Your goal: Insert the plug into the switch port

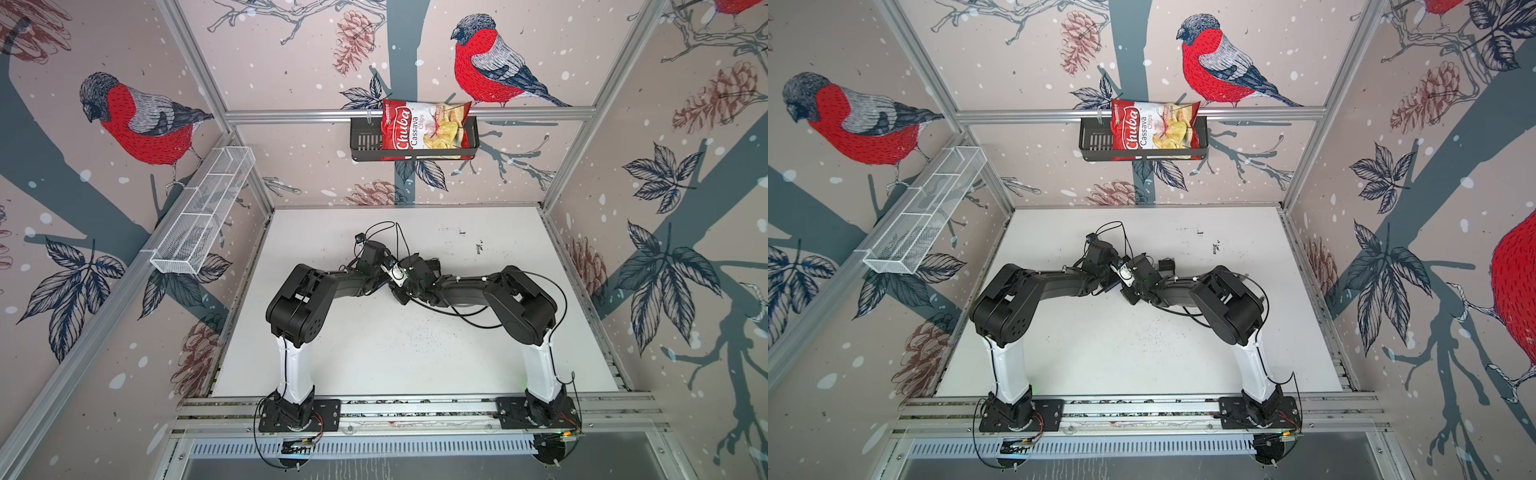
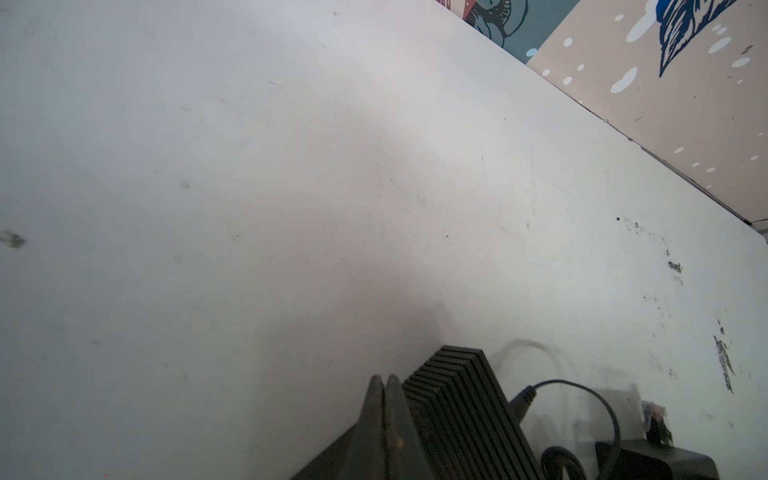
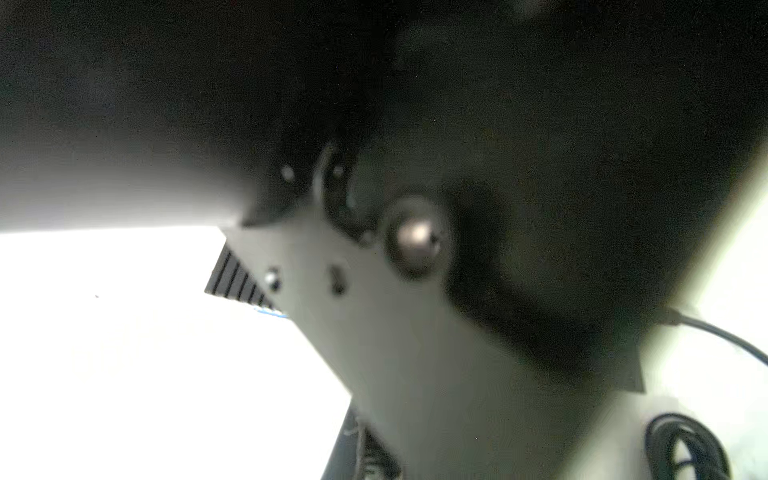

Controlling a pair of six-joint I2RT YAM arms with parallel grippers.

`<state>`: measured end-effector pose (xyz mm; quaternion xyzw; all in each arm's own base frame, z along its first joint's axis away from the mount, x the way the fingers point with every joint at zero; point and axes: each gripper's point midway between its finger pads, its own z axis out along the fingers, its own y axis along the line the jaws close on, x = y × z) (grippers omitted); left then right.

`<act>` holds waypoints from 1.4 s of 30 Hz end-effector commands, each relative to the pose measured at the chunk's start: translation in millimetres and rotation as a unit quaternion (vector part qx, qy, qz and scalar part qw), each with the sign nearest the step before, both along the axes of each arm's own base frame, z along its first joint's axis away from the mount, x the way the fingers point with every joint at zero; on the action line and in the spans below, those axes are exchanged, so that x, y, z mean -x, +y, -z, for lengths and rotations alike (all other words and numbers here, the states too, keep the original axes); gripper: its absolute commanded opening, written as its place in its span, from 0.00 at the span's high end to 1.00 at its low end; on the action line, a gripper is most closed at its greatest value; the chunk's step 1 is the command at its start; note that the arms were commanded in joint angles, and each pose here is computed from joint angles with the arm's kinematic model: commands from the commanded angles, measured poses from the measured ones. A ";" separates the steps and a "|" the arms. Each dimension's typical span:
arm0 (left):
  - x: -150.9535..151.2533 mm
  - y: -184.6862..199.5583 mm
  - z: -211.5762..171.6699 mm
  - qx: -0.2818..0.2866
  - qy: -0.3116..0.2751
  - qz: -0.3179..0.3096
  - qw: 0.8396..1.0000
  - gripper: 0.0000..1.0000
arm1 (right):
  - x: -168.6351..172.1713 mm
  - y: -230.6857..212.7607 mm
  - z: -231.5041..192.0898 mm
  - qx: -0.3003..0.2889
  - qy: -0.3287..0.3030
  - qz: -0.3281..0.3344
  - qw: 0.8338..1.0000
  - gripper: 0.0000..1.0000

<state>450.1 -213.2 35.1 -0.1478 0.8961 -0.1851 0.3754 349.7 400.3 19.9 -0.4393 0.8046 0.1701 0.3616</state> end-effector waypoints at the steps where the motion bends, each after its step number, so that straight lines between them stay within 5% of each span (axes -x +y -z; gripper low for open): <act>1: 98.5 -56.0 49.1 0.051 0.192 0.161 0.967 1.00 | -37.2 -5.9 -11.0 -0.019 -0.042 0.096 0.994 1.00; 9: 111.7 -53.5 61.1 0.055 0.207 0.160 0.964 1.00 | -38.7 -2.4 -9.6 -0.024 -0.046 0.113 0.992 1.00; 19: 80.2 -51.1 27.5 0.024 0.177 0.174 0.968 0.99 | -19.4 -28.2 -2.5 0.015 -0.057 0.081 0.995 1.00; 31: 47.0 -37.9 -16.5 0.012 0.143 0.174 0.974 0.71 | -9.1 -44.0 10.5 0.032 -0.058 0.039 0.997 1.00; 37: 38.0 -30.3 -34.3 0.012 0.121 0.171 0.978 0.45 | -2.2 -53.3 19.0 0.031 -0.054 0.030 0.998 1.00; 42: 26.3 -27.0 -52.6 0.003 0.099 0.173 0.980 0.37 | 6.4 -62.3 28.0 0.028 -0.047 0.024 0.998 1.00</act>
